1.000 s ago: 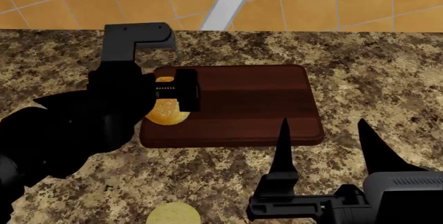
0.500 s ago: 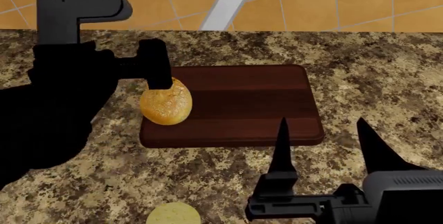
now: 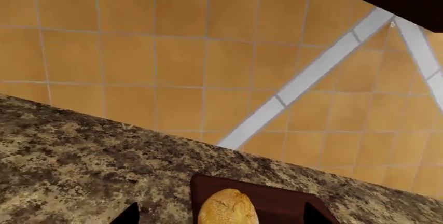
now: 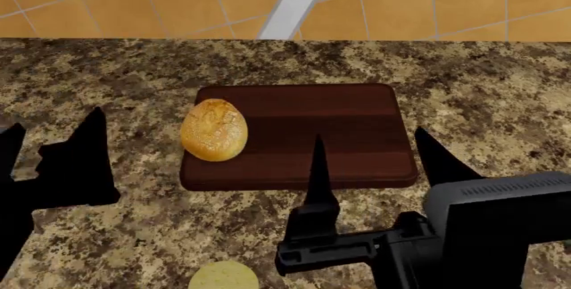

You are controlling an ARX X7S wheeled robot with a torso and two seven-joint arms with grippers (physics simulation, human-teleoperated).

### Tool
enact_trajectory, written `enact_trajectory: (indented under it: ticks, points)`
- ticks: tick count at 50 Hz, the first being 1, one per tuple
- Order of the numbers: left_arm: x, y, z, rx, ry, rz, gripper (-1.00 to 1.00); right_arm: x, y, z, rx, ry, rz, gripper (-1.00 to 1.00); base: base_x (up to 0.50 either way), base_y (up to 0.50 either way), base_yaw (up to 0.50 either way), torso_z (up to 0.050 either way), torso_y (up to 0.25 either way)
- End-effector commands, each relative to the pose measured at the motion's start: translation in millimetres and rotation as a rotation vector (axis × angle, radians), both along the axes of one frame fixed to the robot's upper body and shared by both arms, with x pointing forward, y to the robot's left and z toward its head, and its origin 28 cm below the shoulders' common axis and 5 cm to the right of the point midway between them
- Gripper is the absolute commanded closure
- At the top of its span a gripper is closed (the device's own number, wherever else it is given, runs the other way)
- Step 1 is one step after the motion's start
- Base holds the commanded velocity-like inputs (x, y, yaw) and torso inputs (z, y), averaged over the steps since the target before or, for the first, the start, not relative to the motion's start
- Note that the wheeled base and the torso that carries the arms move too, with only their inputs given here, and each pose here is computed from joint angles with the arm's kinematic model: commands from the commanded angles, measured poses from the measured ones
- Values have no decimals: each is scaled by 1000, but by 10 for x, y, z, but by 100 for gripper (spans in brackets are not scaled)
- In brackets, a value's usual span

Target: Place the bread and cheese on the cutting board.

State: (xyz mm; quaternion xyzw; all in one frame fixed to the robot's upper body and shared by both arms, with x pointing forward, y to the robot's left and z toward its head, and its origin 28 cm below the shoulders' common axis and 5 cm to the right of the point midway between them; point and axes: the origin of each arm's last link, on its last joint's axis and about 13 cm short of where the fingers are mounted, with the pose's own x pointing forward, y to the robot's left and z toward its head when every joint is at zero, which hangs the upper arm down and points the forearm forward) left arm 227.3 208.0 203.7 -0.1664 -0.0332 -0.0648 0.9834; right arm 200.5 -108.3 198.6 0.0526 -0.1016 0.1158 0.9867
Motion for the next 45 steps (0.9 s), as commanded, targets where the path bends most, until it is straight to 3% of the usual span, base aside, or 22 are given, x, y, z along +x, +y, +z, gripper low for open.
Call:
enact_trajectory:
  ticks: [1,18,29,45]
  points:
    - [-405,280,82,-101,-125,28,-100,38,107,209,-82,71,128,-100,0,0,0,0,0]
    - [-506,434,199,-152,-167,91,-100,107,259,113,-185,278,296,-100,0,0,0,0,0]
    - [-517,439,205,-145,-172,102,-100,116,282,-24,-144,362,363,-100,0,0,0,0,0]
    - [-532,455,219,-150,-175,110,-100,136,365,-212,-189,476,442,-100,0,0,0,0,0]
